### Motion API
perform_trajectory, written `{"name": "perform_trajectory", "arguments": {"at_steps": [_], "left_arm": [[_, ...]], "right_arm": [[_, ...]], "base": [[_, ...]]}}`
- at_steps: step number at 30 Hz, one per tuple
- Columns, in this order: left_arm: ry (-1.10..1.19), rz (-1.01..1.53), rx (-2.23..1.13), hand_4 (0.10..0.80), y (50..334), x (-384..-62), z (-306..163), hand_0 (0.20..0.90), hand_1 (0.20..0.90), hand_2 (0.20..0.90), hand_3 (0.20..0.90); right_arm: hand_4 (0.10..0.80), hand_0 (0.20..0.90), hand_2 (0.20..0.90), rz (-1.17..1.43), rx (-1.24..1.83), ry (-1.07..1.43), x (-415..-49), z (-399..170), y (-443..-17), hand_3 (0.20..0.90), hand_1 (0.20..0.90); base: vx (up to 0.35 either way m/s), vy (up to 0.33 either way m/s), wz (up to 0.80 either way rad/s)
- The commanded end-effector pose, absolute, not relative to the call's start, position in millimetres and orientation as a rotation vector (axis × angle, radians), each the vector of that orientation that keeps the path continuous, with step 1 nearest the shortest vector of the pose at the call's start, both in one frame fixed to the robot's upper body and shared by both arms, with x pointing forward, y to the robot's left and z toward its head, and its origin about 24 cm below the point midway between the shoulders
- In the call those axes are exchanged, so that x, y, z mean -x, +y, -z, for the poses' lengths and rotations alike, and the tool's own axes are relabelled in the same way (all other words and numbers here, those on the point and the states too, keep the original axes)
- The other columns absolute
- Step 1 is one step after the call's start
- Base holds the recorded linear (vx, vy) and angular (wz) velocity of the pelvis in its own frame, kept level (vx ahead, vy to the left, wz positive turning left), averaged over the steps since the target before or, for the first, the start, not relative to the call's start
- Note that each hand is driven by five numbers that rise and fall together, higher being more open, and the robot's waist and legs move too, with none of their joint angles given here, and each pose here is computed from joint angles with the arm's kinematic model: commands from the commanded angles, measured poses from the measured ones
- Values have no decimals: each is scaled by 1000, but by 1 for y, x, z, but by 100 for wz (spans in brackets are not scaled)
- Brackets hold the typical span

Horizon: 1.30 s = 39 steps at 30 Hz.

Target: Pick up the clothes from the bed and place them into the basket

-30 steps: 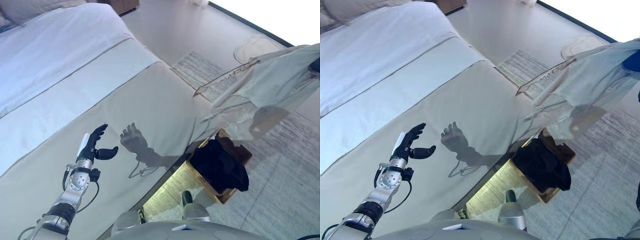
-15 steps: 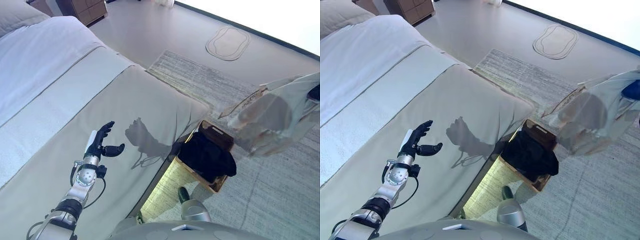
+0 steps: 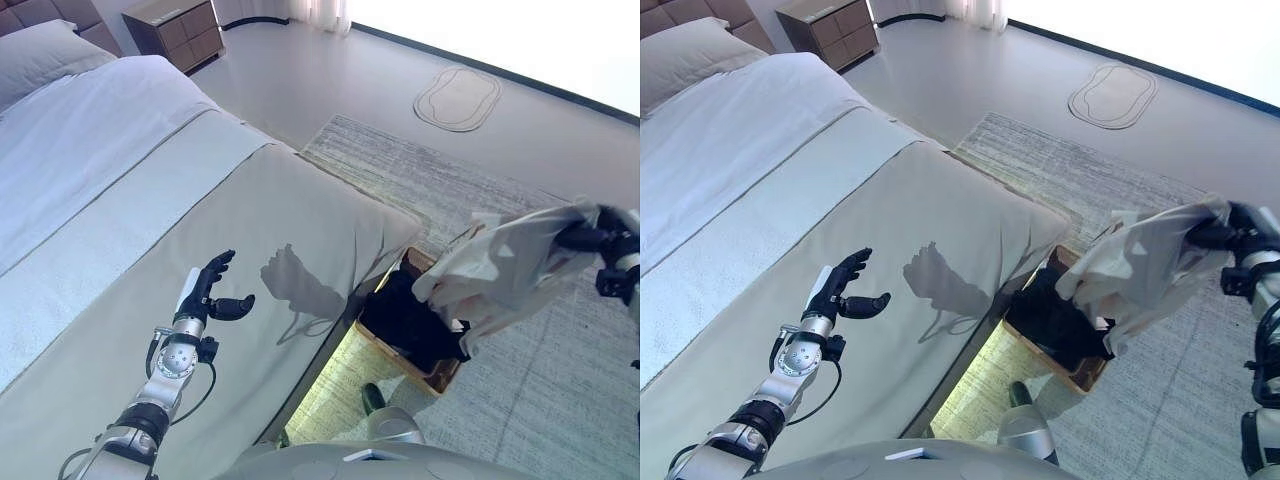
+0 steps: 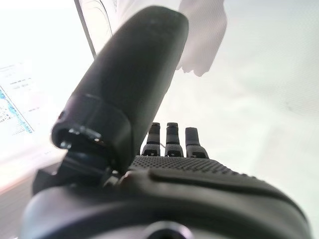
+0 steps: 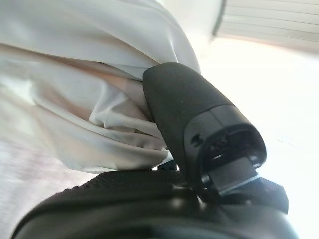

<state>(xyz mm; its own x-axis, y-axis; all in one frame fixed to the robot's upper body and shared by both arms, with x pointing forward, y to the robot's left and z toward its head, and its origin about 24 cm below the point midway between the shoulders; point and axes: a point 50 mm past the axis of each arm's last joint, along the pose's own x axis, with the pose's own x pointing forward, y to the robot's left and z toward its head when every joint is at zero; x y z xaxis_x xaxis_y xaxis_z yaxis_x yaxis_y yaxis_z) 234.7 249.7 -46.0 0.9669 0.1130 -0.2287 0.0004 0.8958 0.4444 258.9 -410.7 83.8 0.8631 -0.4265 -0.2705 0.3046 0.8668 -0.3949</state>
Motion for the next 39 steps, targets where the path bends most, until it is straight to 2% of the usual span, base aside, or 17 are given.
{"name": "perform_trajectory", "arguments": {"at_steps": [1,9,10,11,12,31,39], "left_arm": [[109,-60,-492,800,252,-259,20,900,900,900,900],[99,-45,-500,800,250,-259,19,900,900,900,900],[89,-47,-503,800,251,-260,17,900,900,900,900],[83,-53,-499,800,252,-260,15,900,900,900,900],[81,-55,-497,800,252,-261,15,900,900,900,900],[85,-34,-486,800,252,-252,19,900,900,900,900],[100,-49,-470,800,251,-248,22,900,900,900,900]], "right_arm": [[100,300,300,470,377,134,-283,-140,-415,200,300],[100,300,300,514,391,241,-279,-110,-415,200,300],[136,331,331,514,413,268,-278,-104,-415,236,331],[331,498,498,518,420,278,-277,-102,-415,431,498],[800,900,900,519,425,283,-277,-101,-415,900,900],[800,900,900,463,476,279,-277,-89,-401,900,900],[800,900,900,432,355,154,-279,-87,-384,900,900]], "base": [[-49,-27,5],[-25,-33,7],[-39,-16,5],[-32,-10,6],[-15,2,6],[15,4,0],[13,-1,0]]}}
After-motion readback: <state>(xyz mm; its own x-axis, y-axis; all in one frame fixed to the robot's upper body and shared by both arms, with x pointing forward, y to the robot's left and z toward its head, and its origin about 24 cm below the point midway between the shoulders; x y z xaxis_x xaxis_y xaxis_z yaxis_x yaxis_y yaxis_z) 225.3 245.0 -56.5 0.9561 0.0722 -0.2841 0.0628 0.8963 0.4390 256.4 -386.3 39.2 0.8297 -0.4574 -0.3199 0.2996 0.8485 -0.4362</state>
